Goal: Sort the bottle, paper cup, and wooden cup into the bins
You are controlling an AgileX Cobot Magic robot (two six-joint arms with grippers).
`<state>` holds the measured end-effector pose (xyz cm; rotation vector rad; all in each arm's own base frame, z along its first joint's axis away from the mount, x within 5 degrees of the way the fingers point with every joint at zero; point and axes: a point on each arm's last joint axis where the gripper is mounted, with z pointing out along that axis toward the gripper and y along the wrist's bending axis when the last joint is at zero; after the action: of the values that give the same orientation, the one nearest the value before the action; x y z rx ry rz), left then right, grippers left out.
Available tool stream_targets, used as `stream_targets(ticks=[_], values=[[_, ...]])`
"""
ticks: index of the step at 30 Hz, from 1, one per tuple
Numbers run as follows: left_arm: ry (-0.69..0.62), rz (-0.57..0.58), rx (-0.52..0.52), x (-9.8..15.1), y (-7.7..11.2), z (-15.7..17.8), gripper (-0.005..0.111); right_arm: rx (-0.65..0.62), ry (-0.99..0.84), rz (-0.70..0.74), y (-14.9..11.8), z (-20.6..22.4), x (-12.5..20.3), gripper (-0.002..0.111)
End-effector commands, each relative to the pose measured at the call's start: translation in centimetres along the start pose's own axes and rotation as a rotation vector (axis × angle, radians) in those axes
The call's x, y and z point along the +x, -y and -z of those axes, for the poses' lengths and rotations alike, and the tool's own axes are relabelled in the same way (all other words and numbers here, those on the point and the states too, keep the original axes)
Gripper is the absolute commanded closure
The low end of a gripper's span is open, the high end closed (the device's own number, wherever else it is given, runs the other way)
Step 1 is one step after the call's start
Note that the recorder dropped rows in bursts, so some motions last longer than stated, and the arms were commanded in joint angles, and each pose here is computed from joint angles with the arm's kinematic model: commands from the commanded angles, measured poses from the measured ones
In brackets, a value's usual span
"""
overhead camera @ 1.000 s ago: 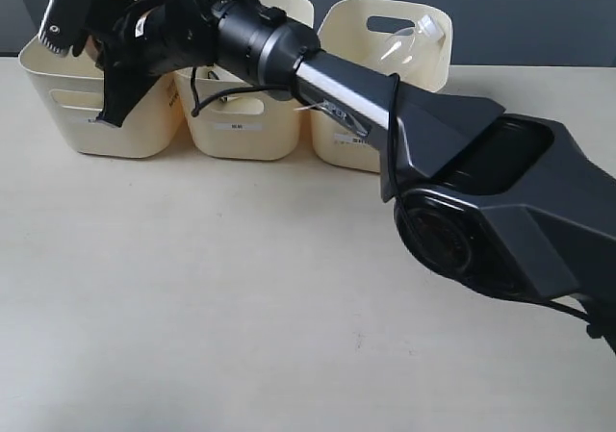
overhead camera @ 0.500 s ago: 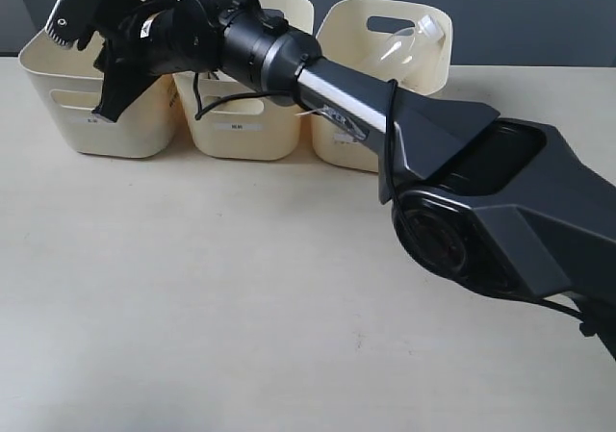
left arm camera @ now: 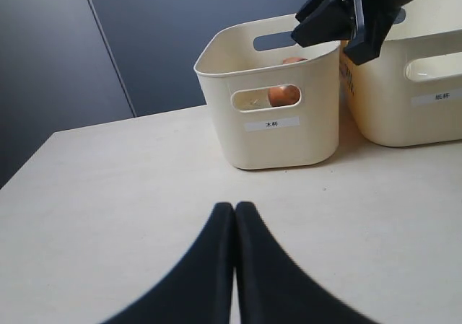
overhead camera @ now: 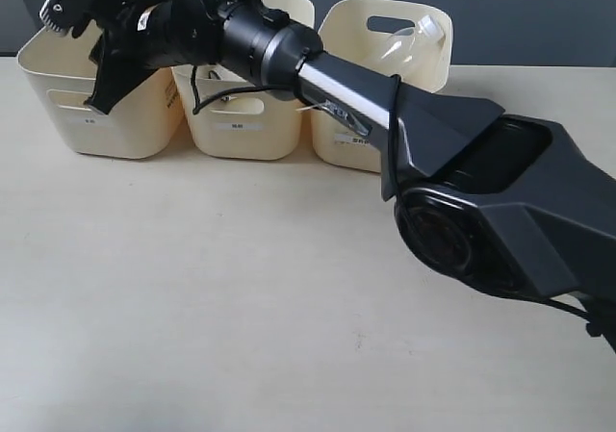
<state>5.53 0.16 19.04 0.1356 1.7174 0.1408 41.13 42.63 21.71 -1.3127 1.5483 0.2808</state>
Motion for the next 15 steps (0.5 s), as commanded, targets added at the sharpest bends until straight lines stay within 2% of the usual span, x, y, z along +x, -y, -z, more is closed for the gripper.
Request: stream_targets(ticks=[1,7,15], values=[[0.006,0.005,0.001,-0.2,0.0,0.0,0.107,0.000,0.044,0.009,1.1,3.1,-3.7,0.080],[0.006,0.005,0.001,-0.2,0.0,0.0,0.107,-0.053,0.047,-0.008,1.7,7.5,-7.7,0.080],[0.006,0.005,0.001,-0.2,0.0,0.0,0.107,-0.173,0.086,-0.152,2.0,13.6,-12.1,0.080]])
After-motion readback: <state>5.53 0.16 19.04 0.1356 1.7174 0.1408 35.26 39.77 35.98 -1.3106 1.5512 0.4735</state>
